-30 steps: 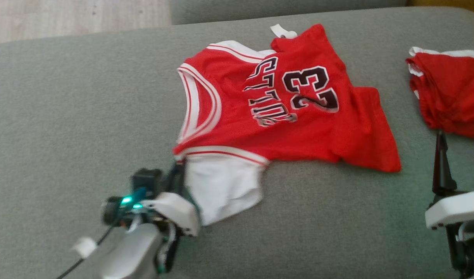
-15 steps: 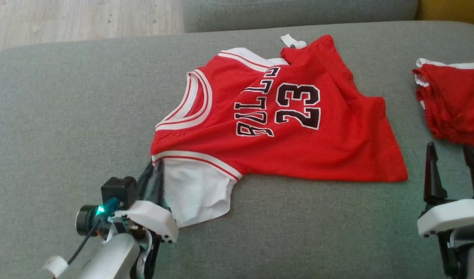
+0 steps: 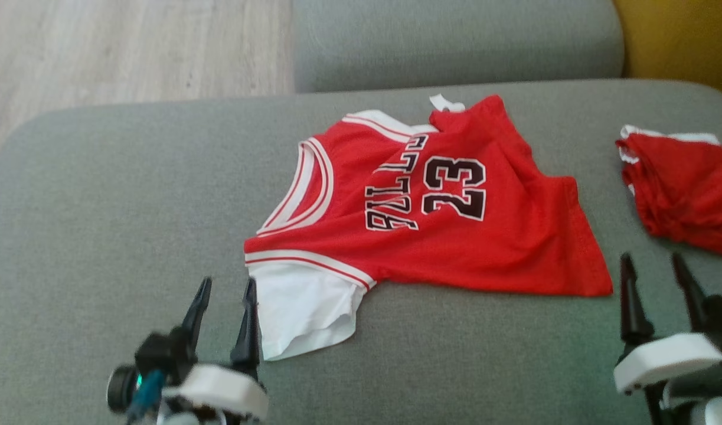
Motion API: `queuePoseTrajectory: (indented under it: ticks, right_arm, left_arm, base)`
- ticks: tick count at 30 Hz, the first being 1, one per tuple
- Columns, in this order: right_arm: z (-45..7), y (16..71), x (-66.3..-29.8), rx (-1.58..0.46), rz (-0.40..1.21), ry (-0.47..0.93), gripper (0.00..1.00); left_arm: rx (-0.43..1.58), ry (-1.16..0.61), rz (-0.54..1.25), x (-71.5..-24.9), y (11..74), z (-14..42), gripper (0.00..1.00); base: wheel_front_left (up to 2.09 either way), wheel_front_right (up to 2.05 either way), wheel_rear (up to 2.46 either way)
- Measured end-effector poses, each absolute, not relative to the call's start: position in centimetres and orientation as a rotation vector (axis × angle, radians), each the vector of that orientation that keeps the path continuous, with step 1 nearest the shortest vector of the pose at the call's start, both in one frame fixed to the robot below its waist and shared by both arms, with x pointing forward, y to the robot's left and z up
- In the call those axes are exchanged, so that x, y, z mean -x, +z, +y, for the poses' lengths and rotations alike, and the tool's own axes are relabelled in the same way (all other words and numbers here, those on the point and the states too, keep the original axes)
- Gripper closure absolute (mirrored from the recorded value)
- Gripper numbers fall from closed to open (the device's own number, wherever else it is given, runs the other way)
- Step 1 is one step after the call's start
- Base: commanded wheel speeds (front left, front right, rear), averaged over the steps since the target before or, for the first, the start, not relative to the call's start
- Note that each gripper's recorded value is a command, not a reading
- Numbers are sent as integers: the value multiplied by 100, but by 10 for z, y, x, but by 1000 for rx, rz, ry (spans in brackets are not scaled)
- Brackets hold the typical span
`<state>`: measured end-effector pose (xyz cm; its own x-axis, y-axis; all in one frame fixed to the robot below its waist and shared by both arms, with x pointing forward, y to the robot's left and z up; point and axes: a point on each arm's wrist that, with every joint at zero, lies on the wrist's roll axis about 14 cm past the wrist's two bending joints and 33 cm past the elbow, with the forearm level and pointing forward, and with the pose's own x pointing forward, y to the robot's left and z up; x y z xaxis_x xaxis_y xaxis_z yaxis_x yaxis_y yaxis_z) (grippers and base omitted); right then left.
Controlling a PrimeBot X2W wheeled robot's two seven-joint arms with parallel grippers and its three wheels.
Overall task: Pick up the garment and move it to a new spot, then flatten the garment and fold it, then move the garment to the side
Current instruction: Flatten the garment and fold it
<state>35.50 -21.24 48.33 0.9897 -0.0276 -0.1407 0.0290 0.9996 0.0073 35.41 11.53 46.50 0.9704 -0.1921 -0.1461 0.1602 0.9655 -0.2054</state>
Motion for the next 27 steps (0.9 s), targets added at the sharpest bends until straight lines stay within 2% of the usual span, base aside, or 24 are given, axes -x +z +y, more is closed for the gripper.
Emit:
queuePoseTrajectory:
  ticks: [10,17,27]
  right_arm:
    - [-187,484,-344,-56,123,46,0]
    - [-160,481,-343,-66,131,123,0]
    - [-155,474,-342,-72,150,136,0]
  left_arm:
    - [247,-128,153,-316,467,121,0]
    - [254,-130,138,-313,472,120,0]
    - [250,-123,161,-312,468,120,0]
  base:
    - [0,0,0]
    - [0,0,0]
    - [0,0,0]
